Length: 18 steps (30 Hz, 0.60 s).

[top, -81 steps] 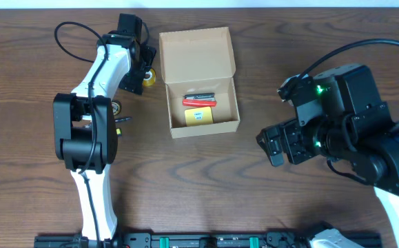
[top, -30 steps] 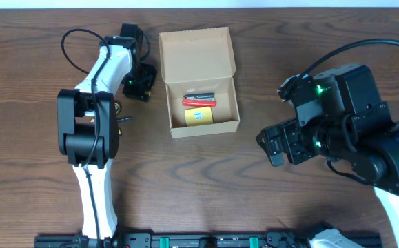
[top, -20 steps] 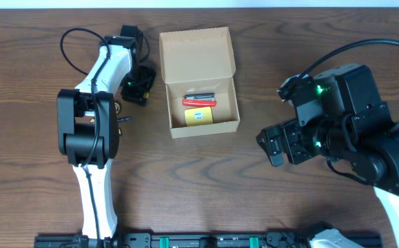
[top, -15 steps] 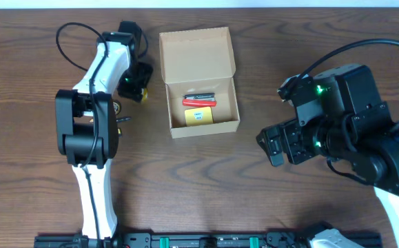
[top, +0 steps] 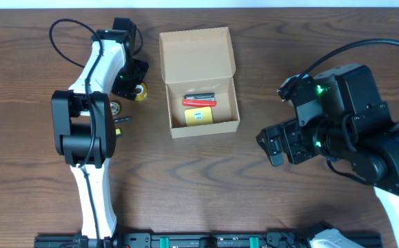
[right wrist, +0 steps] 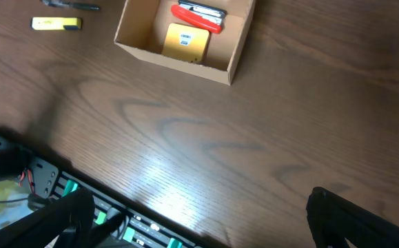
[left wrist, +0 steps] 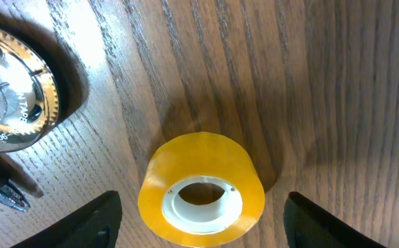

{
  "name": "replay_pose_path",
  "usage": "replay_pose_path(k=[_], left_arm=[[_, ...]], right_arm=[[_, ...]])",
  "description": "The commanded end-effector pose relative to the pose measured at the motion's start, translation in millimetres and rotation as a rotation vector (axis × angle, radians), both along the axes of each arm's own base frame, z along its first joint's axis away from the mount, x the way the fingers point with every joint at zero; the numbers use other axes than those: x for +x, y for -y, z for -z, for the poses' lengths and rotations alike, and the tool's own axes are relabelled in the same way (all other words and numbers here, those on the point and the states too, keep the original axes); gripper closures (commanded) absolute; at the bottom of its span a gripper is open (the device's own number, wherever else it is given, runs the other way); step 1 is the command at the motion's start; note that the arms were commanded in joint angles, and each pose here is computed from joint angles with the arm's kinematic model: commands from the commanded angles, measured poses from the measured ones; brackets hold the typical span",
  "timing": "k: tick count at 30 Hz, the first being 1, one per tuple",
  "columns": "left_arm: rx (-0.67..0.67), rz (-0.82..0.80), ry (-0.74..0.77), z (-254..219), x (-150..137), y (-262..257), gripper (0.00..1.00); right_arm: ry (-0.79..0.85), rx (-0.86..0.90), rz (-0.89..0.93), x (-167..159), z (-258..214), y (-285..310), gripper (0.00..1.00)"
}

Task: Pack container
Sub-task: 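Close the left gripper on the yellow tape roll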

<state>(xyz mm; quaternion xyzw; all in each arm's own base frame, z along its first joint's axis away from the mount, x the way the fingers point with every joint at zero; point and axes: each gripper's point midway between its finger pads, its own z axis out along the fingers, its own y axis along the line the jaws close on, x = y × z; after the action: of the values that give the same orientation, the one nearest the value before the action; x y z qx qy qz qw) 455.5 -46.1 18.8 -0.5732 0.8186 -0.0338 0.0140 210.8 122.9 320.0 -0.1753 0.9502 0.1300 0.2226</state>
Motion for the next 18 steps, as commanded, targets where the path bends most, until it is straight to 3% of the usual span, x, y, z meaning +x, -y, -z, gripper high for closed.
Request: replay_pose_path(k=[1,7,18], left_arm=[[0.028,0.019,-0.016,7.8,0.4,-6.1,0.23],[0.037,0.029,-0.016,8.5,0.6,-7.4,0.12],[0.021,0.032,-0.022,15.6,1.1,-4.6,0.08]], right_arm=[[0.004,-0.008,-0.004,0.9,0.0,1.7,0.01],[0.005,-0.008,-0.004,1.0,0.0,1.6,0.01],[0.005,-0.008,-0.004,1.0,0.0,1.6,0.01]])
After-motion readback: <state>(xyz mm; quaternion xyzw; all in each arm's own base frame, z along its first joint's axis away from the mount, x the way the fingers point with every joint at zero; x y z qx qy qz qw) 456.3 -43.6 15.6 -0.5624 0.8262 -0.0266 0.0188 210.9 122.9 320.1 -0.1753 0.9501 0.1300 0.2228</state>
